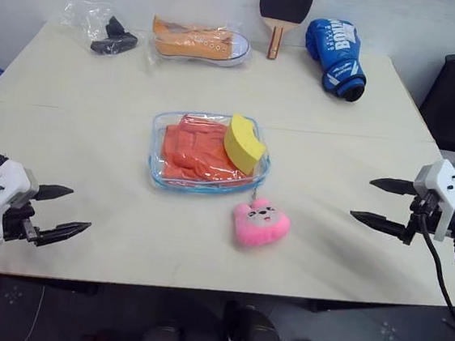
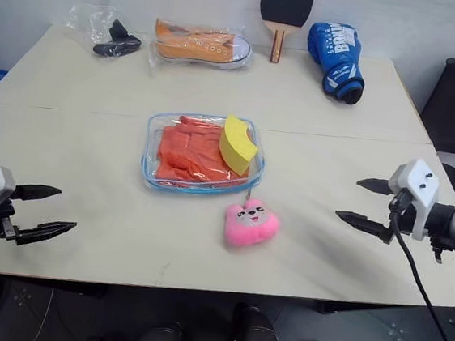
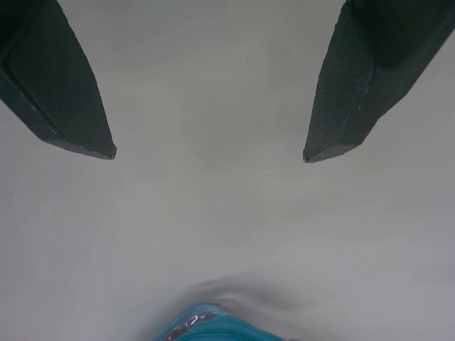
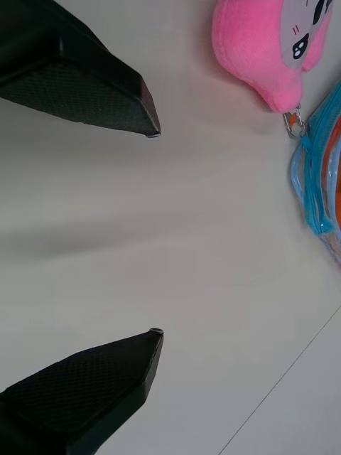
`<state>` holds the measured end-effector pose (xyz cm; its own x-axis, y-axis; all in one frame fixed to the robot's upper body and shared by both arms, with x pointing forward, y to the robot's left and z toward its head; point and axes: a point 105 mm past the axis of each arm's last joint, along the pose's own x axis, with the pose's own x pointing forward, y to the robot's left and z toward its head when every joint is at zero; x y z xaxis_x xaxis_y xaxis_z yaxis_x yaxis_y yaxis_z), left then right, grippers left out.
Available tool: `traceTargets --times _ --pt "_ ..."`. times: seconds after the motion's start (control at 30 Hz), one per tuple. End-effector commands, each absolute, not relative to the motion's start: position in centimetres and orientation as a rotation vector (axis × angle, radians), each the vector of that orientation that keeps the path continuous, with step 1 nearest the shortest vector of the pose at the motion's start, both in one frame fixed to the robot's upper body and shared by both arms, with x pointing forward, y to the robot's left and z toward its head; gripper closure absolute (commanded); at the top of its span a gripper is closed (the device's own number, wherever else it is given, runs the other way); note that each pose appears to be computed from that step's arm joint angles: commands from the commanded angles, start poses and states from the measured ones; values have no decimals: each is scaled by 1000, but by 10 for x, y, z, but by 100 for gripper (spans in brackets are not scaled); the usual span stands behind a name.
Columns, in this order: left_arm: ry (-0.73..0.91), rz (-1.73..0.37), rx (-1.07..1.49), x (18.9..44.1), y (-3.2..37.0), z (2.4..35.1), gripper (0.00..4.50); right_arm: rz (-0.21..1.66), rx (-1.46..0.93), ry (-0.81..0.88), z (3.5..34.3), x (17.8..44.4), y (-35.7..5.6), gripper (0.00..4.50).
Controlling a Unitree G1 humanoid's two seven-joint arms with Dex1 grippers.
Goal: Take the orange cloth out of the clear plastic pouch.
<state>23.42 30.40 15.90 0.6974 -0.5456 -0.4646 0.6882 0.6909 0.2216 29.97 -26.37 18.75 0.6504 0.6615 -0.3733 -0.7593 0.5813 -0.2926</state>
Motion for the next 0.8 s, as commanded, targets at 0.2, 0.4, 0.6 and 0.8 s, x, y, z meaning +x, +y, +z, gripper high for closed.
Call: traceTargets --times 0.2,0.4,0.6,0.8 --pt "360 -703 421 233 301 160 2 826 -468 174 204 299 -262 0" --pt "341 -701 389 234 299 161 2 820 -467 178 204 301 -262 0" --pt "335 -702 356 235 297 163 2 818 -443 180 204 300 -261 0" --pt "318 -703 349 240 295 168 2 822 -428 185 202 300 -259 0"
